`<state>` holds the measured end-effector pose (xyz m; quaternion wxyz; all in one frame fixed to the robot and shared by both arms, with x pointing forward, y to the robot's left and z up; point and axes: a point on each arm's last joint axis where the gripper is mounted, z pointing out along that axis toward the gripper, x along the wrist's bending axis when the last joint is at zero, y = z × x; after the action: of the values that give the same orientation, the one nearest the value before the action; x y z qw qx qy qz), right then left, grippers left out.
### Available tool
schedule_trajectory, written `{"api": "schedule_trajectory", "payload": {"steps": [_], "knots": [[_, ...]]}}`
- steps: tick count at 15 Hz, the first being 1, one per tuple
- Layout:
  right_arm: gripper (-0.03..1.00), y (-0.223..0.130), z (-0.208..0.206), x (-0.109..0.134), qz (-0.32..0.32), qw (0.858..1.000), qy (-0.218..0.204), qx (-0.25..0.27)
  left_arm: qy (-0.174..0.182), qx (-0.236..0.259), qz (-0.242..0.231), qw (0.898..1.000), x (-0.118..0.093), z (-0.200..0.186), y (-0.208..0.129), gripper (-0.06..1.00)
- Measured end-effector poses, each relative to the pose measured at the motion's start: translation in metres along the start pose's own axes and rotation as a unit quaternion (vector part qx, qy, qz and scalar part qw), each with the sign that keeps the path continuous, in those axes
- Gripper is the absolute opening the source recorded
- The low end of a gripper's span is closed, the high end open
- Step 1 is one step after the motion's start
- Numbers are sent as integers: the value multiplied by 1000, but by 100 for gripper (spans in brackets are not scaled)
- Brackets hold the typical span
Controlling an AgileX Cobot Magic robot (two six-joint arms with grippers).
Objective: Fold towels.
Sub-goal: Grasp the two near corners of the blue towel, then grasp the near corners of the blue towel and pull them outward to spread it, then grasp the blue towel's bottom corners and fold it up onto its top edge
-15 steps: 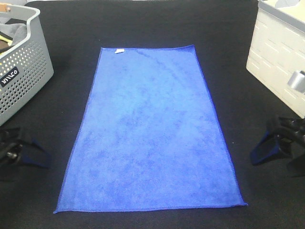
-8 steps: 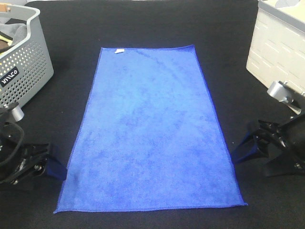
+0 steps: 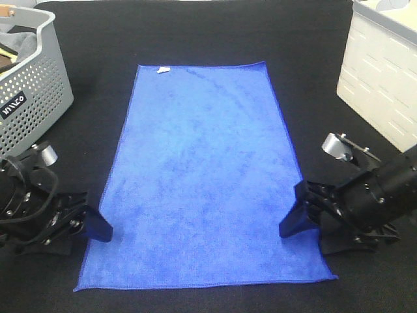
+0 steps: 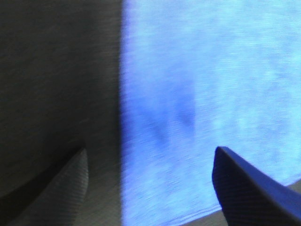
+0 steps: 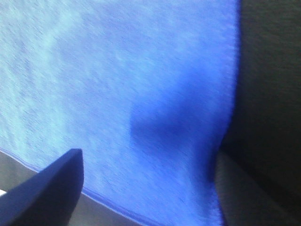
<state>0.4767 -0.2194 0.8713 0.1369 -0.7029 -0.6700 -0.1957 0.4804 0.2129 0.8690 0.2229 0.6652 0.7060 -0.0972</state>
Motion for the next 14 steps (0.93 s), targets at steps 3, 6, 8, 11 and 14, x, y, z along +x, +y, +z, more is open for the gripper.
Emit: {"api": "schedule_trajectory", "payload": {"steps": [3, 6, 8, 11, 14], "knots": [[67, 4, 7, 3, 32, 999, 14, -3, -24, 17, 12, 999, -16, 15, 6, 70], [34, 7, 11, 1, 27, 1000, 8, -4, -29, 26, 16, 999, -24, 25, 7, 44], [23, 7, 12, 0, 25, 1000, 4, -5, -27, 31, 15, 999, -23, 27, 6, 27], [0, 7, 13, -2, 19, 1000, -2, -1, -21, 34, 15, 999, -21, 29, 5, 2], [0, 5, 6, 3, 3, 1000, 2, 2, -24, 38, 21, 999, -23, 26, 4, 2]]}}
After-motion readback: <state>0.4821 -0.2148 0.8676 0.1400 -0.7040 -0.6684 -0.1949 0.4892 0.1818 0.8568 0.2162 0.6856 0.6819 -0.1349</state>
